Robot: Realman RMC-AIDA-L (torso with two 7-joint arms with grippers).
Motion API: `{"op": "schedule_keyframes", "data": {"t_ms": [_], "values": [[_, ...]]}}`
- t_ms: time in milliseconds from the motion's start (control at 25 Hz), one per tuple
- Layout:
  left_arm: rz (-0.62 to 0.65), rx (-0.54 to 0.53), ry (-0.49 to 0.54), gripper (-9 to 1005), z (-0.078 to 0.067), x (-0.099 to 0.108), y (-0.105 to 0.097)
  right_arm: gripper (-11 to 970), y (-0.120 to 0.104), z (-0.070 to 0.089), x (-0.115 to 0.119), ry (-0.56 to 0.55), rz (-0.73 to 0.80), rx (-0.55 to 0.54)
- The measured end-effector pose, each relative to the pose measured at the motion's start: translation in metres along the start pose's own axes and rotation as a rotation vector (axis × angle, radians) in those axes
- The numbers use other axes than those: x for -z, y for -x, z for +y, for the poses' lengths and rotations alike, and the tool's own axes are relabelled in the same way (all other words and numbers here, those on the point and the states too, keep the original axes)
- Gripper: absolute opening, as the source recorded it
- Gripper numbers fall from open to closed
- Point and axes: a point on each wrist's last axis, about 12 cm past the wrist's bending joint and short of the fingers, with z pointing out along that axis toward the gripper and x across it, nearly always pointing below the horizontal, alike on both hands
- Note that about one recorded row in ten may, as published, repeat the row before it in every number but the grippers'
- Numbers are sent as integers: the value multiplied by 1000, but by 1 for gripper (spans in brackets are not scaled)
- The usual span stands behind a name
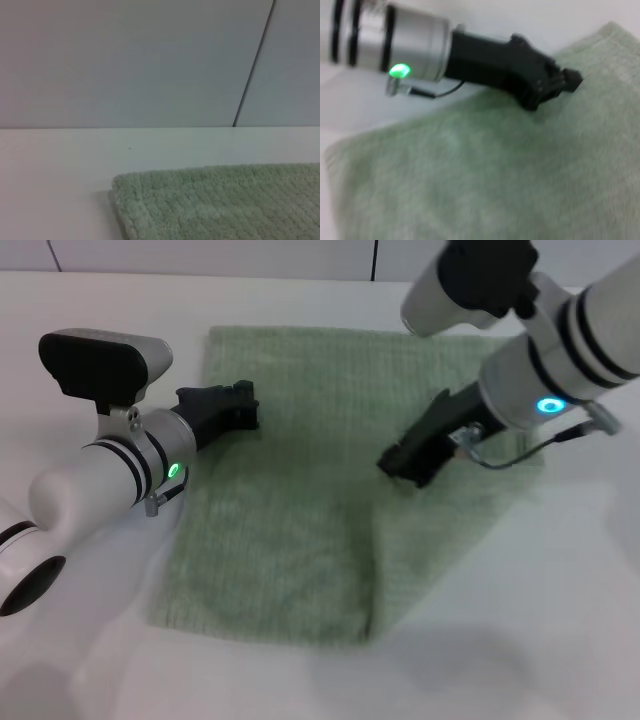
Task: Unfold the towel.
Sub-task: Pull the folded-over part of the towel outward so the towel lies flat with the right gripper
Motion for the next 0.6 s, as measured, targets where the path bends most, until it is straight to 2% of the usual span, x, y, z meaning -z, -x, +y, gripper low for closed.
{"op": "schedule_keyframes", "data": {"t_ms": [400,600], "values": [[3,0,2,-2,0,0,0,20,-12,17,37,-50,79,80],[0,2,4,-2,1,0,0,20,-21,27,49,-47,145,83]]}}
